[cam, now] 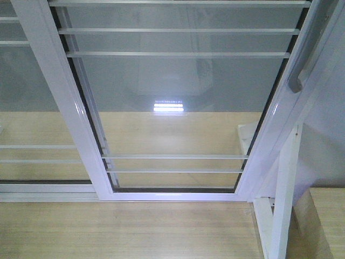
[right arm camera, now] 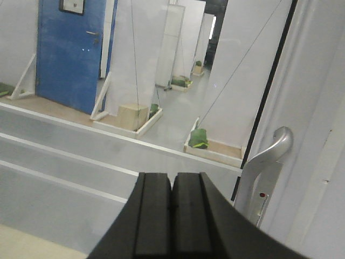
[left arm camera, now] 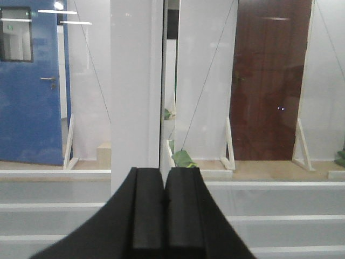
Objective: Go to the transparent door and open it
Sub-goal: 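Raise the right gripper open toward the silver vertical handle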
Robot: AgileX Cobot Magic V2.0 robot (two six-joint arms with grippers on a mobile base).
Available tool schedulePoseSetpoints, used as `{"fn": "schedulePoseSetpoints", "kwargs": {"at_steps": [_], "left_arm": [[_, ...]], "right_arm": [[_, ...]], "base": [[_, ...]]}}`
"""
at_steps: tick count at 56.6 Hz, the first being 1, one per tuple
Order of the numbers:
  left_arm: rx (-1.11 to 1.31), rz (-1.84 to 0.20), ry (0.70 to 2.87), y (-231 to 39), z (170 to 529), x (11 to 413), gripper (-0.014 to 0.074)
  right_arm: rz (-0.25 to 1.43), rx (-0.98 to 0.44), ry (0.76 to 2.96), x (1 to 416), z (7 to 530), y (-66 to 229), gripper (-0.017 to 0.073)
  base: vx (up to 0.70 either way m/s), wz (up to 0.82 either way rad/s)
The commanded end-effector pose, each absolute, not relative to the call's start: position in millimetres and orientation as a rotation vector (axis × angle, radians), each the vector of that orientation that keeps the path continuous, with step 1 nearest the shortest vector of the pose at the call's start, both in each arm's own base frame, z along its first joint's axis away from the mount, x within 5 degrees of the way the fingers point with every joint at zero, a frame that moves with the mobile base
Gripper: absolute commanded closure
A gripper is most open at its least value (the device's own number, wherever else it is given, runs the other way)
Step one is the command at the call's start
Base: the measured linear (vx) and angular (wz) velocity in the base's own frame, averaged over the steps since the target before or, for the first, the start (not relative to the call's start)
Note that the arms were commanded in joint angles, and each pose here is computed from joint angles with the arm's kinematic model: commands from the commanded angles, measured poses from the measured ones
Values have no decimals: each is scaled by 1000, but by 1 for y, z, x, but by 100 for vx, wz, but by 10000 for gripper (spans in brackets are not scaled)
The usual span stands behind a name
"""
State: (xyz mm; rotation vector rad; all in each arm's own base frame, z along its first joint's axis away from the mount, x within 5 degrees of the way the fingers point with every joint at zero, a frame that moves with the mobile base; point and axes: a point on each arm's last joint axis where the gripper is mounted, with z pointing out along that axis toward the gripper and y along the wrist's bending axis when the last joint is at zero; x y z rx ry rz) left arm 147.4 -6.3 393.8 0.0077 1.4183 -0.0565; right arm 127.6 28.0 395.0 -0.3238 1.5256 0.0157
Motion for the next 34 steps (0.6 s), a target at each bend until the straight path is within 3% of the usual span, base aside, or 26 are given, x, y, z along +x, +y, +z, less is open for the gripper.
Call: {"fn": "schedulePoseSetpoints", "kwargs": {"at_steps": [1, 34], "left_arm": [[-8, -64, 1340, -6, 414, 161, 591], [-12, -60, 1323, -6, 414, 166, 571]], "right_arm": [[6, -311, 1466, 143, 412, 30, 564], [11, -319, 1526, 160, 402, 34, 532]], "base": [[0, 0], [0, 0]]}}
